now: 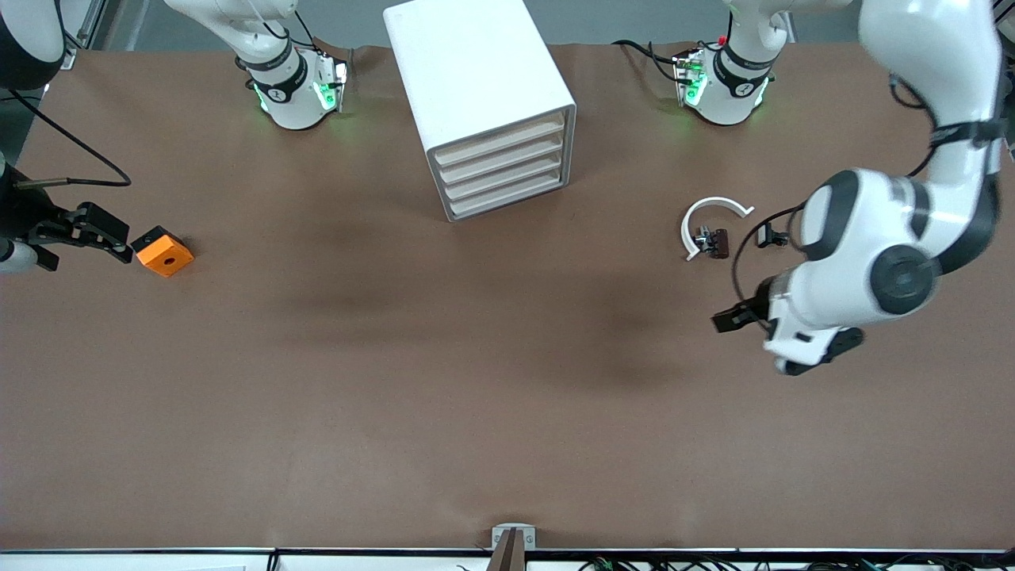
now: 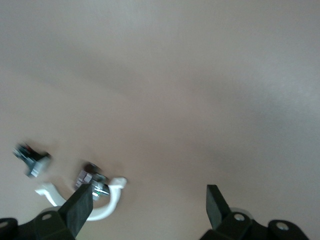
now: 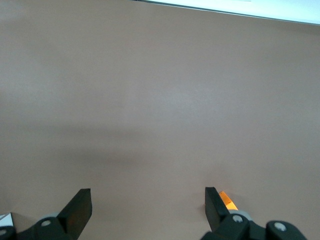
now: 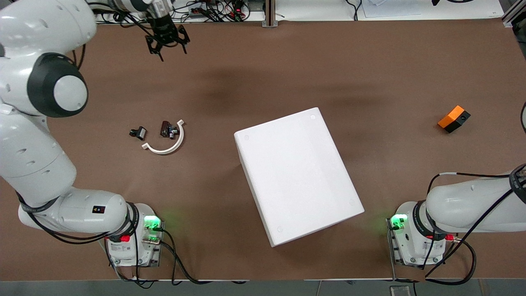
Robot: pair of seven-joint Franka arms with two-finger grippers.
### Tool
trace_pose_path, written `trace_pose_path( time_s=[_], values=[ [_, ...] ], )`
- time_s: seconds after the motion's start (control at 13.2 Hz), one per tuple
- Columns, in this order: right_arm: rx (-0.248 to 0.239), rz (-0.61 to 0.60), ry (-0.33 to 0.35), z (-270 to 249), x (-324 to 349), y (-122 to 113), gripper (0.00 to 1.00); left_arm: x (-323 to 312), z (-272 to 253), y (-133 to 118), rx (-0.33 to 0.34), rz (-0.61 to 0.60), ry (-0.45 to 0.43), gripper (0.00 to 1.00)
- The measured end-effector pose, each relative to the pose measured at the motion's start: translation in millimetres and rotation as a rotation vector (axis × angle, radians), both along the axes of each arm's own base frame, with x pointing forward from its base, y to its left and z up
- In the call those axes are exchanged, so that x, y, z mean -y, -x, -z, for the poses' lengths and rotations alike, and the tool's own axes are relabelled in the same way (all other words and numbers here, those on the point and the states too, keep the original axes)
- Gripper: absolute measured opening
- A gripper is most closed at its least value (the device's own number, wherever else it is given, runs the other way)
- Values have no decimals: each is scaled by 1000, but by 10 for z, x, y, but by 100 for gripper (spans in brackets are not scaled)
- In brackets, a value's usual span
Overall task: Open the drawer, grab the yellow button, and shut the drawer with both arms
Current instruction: 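Move the left gripper toward the front of the white cabinet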
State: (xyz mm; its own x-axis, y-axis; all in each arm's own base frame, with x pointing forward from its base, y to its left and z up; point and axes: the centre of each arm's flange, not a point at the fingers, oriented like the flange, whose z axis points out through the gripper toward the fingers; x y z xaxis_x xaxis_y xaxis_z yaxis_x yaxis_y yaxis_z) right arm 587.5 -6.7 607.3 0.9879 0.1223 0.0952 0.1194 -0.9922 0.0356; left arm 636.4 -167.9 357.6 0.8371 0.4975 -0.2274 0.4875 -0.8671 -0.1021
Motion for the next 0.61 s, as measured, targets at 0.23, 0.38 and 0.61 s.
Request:
trace_pose_path(
  time_s=[0.23, 0.38, 0.61],
  values=[
    [0, -5, 0, 1, -28, -1, 100, 571, 382, 165, -86, -229, -40, 100],
    [0, -6, 0, 2, -34, -1, 100, 991, 562, 341, -138, -417, -104, 100],
    [0, -6, 0, 2, -36, -1, 100, 1617, 772, 667, -240, -784, -217, 100]
  ],
)
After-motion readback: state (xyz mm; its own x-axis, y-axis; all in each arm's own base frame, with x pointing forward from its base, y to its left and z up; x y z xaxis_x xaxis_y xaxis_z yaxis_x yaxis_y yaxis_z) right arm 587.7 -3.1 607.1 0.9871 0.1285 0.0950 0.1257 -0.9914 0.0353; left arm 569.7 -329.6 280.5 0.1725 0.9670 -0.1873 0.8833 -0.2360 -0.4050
